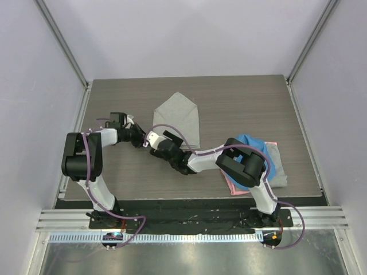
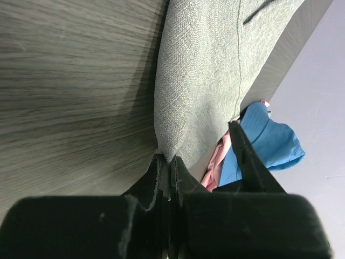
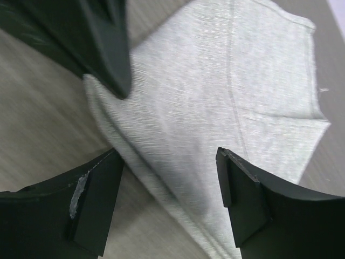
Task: Fold the napkin, place the utensils inside, and roll it up
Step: Place the utensil onto the napkin
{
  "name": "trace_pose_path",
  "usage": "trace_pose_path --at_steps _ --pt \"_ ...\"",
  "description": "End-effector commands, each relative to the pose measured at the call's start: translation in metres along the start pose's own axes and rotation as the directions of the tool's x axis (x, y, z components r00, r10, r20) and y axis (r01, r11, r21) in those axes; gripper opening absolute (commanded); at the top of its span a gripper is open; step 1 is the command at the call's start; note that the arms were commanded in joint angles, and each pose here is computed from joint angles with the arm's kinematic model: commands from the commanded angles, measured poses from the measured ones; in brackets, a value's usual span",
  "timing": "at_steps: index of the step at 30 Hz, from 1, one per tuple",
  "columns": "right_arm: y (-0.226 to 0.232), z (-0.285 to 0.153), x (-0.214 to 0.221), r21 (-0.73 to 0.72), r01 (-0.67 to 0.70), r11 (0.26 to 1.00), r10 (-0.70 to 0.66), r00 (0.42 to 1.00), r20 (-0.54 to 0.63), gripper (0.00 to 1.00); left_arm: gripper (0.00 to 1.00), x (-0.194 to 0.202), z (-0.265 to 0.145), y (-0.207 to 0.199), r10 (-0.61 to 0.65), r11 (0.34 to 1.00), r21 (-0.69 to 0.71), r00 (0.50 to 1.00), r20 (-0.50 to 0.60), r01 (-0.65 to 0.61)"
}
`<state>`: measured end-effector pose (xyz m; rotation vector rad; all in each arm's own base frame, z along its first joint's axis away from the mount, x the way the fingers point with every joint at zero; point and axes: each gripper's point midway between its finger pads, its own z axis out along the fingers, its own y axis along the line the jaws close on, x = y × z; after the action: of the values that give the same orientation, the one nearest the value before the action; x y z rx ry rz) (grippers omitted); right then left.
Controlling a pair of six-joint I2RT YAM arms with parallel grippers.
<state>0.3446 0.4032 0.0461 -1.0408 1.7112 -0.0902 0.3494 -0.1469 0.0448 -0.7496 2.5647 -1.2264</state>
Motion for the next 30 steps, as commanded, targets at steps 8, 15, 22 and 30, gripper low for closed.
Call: trace_pose_path --at_steps 8,15,22,30 --pt "-0.038 -0.016 0.035 0.218 0.075 0.973 -0.062 0.996 -0.065 0.70 0.00 -0.010 -0.019 -0.001 -0.009 0.999 0.031 1.000 0.022 0.008" --pt "-0.040 -0.025 0.045 0.209 0.131 0.969 -0.123 0.991 -0.053 0.64 0.00 -0.010 -0.019 -0.001 -0.007 0.999 0.036 1.000 0.020 0.006" --pt "-0.031 -0.025 0.044 0.141 0.201 0.969 -0.198 0.980 -0.036 0.35 0.00 -0.017 -0.019 0.001 0.023 1.000 0.007 0.999 0.040 -0.023" --pt "-0.008 -0.020 0.041 -0.126 0.192 0.973 -0.205 0.974 -0.096 0.18 0.58 -0.043 -0.022 0.006 0.056 0.996 -0.077 0.985 0.163 -0.044"
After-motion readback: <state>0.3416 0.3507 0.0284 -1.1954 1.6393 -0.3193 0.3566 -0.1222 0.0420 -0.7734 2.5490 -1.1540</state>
